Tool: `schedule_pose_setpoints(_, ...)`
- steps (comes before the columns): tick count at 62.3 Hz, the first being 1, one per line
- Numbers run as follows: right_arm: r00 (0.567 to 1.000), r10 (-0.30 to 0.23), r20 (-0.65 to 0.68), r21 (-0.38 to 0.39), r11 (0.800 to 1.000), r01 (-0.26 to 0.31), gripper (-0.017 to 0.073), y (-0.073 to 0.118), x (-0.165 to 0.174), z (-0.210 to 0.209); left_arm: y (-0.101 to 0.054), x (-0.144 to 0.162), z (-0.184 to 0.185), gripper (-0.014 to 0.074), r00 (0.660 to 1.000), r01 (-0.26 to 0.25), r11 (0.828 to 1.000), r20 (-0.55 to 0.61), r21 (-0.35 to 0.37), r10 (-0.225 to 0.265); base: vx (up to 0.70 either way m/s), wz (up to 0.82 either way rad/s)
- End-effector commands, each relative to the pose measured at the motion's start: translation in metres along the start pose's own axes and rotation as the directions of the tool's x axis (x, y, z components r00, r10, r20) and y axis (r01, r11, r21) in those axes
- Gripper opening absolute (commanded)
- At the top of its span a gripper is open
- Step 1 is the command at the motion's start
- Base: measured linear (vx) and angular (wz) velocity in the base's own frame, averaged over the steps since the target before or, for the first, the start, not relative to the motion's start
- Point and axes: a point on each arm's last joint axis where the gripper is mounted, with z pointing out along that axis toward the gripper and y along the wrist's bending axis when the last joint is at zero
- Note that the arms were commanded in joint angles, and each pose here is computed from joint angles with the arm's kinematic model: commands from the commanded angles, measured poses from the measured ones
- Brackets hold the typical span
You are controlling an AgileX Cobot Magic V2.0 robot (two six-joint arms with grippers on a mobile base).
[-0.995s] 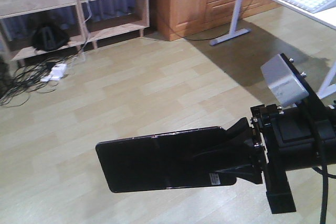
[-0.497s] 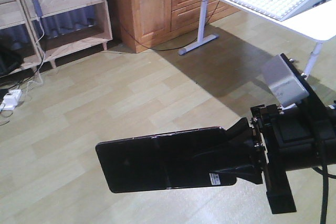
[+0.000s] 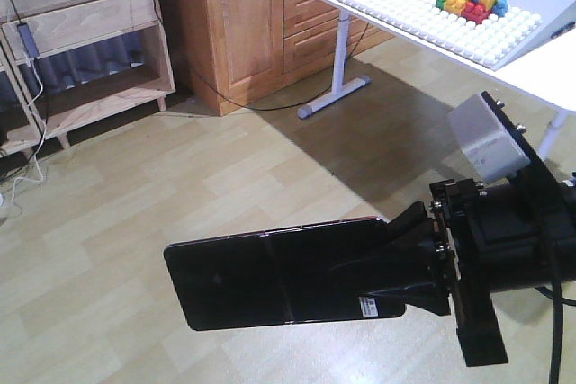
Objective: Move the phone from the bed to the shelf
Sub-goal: 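Drive up to the wooden shelf unit holding the laptop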
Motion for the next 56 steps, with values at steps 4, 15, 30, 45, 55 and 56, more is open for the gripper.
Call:
schedule_pose_setpoints(4, 0.997, -0.020, 0.077, -0.088, 0.996, 0.026, -0.0002, 0.0158, -0.0130, -0.0063, 0.0016, -0.0142, -0.0030, 0.0001, 0.994, 0.015, 1.000, 0.107, -0.009, -0.014, 0.42, -0.02)
schedule_pose_setpoints(15, 0.997, -0.020, 0.077, -0.088, 0.996, 0.026, -0.0002, 0.0158, -0.0130, -0.0063, 0.0016, -0.0142, -0.0030, 0.0001, 0.994, 0.015, 1.000, 0.107, -0.009, -0.014, 0.41, -0.01)
schedule_pose_setpoints(30, 0.997, -0.020, 0.076, -0.087, 0.996, 0.027, -0.0002, 0.0158, -0.0129, -0.0063, 0.0016, -0.0142, -0.0030, 0.0001, 0.994, 0.015, 1.000, 0.107, -0.009, -0.014, 0.40, 0.00)
schedule_pose_setpoints(45, 0.997, -0.020, 0.076, -0.087, 0.996, 0.027, -0.0002, 0.0158, -0.0129, -0.0063, 0.0016, -0.0142, -0.0030, 0.0001, 0.994, 0.015, 1.000, 0.107, -0.009, -0.014, 0.40, 0.07)
schedule_pose_setpoints(55, 0.997, -0.020, 0.076, -0.087, 0.996, 0.027, -0.0002, 0.0158, -0.0129, -0.0063, 0.0016, -0.0142, -0.0030, 0.0001, 0.994, 0.015, 1.000, 0.107, -0.009, -0.014, 0.41, 0.15)
schedule_pose_setpoints(56, 0.997, -0.020, 0.077, -0.088, 0.996, 0.026, -0.0002, 0.0158, -0.0130, -0.0063, 0.0016, -0.0142, -0.0030, 0.0001, 0.994, 0.015, 1.000, 0.107, -0.009, -0.014, 0.41, 0.19)
